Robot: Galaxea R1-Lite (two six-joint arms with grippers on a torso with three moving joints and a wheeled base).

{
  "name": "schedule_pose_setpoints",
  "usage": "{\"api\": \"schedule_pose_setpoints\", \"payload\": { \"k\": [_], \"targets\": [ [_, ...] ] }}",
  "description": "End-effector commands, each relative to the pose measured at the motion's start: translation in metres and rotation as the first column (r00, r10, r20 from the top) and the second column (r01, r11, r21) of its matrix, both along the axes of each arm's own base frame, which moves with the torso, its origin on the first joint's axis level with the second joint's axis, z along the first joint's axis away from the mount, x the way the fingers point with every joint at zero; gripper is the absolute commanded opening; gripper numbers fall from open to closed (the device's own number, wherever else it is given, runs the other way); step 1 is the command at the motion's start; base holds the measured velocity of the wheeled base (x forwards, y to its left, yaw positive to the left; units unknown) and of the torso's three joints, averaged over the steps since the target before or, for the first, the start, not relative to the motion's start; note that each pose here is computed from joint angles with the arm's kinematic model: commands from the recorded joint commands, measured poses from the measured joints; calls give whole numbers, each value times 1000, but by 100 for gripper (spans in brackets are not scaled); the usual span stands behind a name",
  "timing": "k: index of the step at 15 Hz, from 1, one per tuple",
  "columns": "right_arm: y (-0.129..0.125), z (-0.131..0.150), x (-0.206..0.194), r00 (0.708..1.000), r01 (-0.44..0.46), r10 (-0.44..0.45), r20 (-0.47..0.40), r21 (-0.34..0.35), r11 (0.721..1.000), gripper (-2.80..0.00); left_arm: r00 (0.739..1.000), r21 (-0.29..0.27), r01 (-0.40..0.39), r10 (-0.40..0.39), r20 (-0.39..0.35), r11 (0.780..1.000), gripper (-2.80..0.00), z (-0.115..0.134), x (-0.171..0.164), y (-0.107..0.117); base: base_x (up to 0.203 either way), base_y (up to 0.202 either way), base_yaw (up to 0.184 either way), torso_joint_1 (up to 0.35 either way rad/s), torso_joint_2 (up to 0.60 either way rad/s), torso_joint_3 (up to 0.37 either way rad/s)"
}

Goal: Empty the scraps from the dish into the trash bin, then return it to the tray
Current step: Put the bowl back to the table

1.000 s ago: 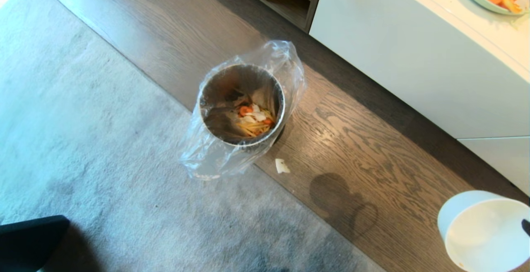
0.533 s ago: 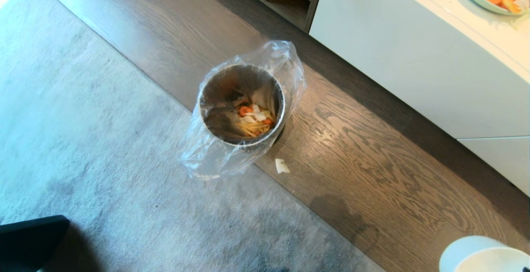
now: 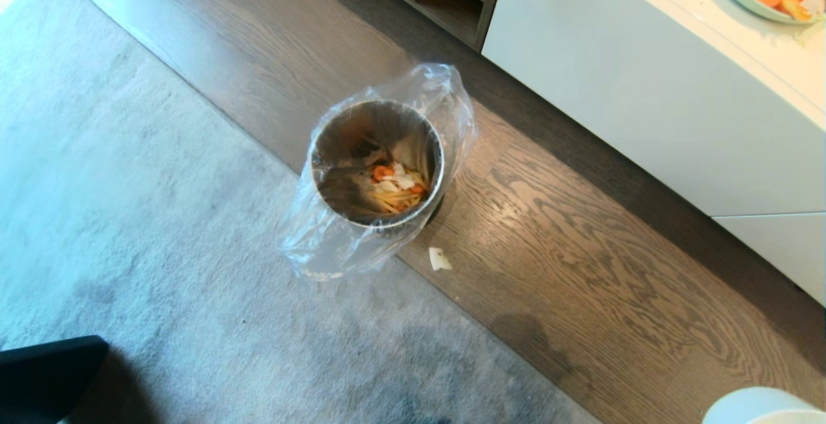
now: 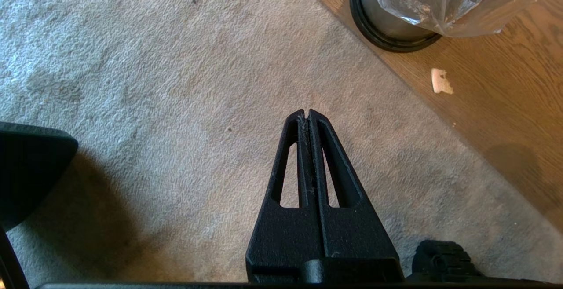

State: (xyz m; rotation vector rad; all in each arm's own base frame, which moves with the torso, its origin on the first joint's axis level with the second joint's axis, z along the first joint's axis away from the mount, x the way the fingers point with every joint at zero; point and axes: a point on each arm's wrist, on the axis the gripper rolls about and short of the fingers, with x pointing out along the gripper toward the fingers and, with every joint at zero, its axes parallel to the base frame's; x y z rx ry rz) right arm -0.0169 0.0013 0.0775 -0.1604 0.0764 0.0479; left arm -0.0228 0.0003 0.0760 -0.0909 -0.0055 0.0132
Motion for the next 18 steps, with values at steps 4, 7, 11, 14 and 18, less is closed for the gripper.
{"api": "schedule_pose_setpoints", "payload": {
  "k": [4,7,11,14,18],
  "targets": [
    [0,-2,-6,997,10,-15,74,63,998,-280,1000,-1,0,0,1,1000,-280,0,0,0,0,0,0,0,0,0],
    [0,-2,-6,997,16,-23,74,102,995,-280,1000,-1,0,0,1,1000,-280,0,0,0,0,0,0,0,0,0],
    [0,-2,-6,997,16,-23,74,102,995,-280,1000,-1,0,0,1,1000,-280,0,0,0,0,0,0,0,0,0],
    [0,-2,-6,997,16,-23,74,103,995,-280,1000,-1,0,0,1,1000,-280,0,0,0,0,0,0,0,0,0],
    [0,-2,-6,997,16,-23,74,102,995,-280,1000,-1,0,0,1,1000,-280,0,0,0,0,0,0,0,0,0]
  ]
}}
